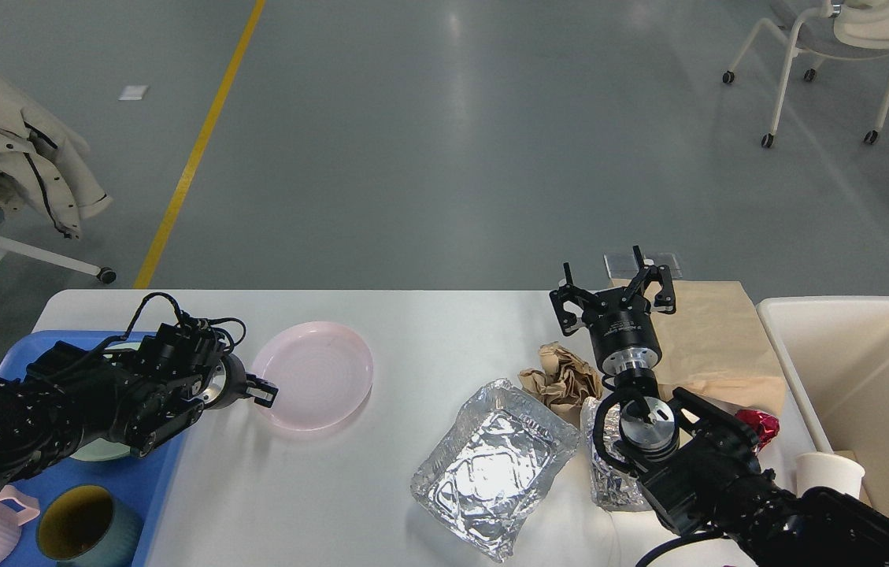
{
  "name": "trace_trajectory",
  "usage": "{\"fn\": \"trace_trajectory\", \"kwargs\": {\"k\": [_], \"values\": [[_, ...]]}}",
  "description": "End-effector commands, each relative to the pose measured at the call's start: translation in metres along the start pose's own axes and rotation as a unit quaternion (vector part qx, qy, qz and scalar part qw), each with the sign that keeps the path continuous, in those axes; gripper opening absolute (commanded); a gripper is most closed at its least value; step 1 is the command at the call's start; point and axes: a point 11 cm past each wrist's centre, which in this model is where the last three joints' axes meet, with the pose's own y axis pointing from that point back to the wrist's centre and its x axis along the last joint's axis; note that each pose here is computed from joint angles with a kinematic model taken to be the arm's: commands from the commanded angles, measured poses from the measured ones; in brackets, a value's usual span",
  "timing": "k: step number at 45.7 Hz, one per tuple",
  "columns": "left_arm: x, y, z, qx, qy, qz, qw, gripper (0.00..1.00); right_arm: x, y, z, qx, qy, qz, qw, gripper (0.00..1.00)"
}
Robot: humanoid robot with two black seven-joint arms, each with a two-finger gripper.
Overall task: Tidy desktop
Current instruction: 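Reach the left gripper to the pink plate rim and grasp it, then lift the pink plate and stack it on the green plate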
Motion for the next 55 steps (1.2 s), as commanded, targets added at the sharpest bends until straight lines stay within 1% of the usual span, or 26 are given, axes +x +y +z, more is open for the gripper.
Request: {"fn": "trace_trajectory", "kwargs": {"k": [1, 3, 4, 17, 25, 30, 34, 37, 40, 42, 43, 44, 46, 47, 50, 53, 55], "values": [[0.000, 0.000, -0.001, 0.000, 0.001, -0.001, 1.000, 0.08, 0.000, 0.000, 0.000, 0.000, 0.000, 0.000, 1.000, 1.00], [0.000, 0.000, 0.000, -0.001, 0.002, 0.000, 1.000, 0.01, 0.000, 0.000, 0.000, 0.000, 0.000, 0.000, 1.000, 1.00], [-0.001, 0.000, 0.000, -0.001, 0.001, -0.001, 1.000, 0.00, 0.000, 0.000, 0.000, 0.000, 0.000, 0.000, 1.000, 1.00], [0.008, 0.006, 0.001, -0.021, 0.009, 0.001, 1.000, 0.01, 0.000, 0.000, 0.000, -0.001, 0.000, 0.000, 1.000, 1.00], [0.016, 0.031, -0.006, -0.050, 0.014, -0.018, 0.999, 0.02, 0.000, 0.000, 0.000, 0.000, 0.000, 0.000, 1.000, 1.00], [0.035, 0.057, -0.010, -0.066, 0.017, -0.004, 0.998, 0.02, 0.000, 0.000, 0.000, 0.000, 0.000, 0.000, 1.000, 1.00], [0.052, 0.091, -0.031, -0.070, 0.032, 0.009, 0.997, 0.02, 0.000, 0.000, 0.000, 0.000, 0.000, 0.000, 1.000, 1.00], [0.077, 0.131, -0.047, -0.082, 0.052, 0.020, 0.995, 0.02, 0.000, 0.000, 0.000, -0.001, 0.000, 0.000, 1.000, 1.00], [0.107, 0.184, -0.061, -0.105, 0.077, 0.040, 0.991, 0.02, 0.000, 0.000, 0.000, 0.000, 0.000, 0.000, 1.000, 1.00], [0.121, 0.221, -0.079, -0.109, 0.096, 0.049, 0.988, 0.02, 0.000, 0.000, 0.000, 0.000, 0.000, 0.000, 1.000, 1.00], [0.128, 0.241, -0.089, -0.111, 0.105, 0.054, 0.987, 0.01, 0.000, 0.000, 0.000, 0.000, 0.000, 0.000, 1.000, 1.00], [0.139, 0.272, -0.101, -0.118, 0.117, 0.066, 0.984, 0.01, 0.000, 0.000, 0.000, 0.000, 0.000, 0.000, 1.000, 1.00], [0.148, 0.304, -0.112, -0.129, 0.128, 0.077, 0.980, 0.01, 0.000, 0.000, 0.000, 0.000, 0.000, 0.000, 1.000, 1.00], [0.149, 0.315, -0.116, -0.131, 0.130, 0.077, 0.980, 0.01, 0.000, 0.000, 0.000, 0.000, 0.000, 0.000, 1.000, 1.00], [0.135, 0.327, -0.132, -0.131, 0.149, 0.067, 0.978, 0.01, 0.000, 0.000, 0.000, 0.000, 0.000, 0.000, 1.000, 1.00], [0.120, 0.330, -0.154, -0.111, 0.168, 0.071, 0.977, 0.00, 0.000, 0.000, 0.000, 0.000, 0.000, 0.000, 1.000, 1.00], [0.106, 0.325, -0.167, -0.095, 0.179, 0.065, 0.977, 0.00, 0.000, 0.000, 0.000, -0.001, 0.000, 0.000, 1.000, 1.00]]}}
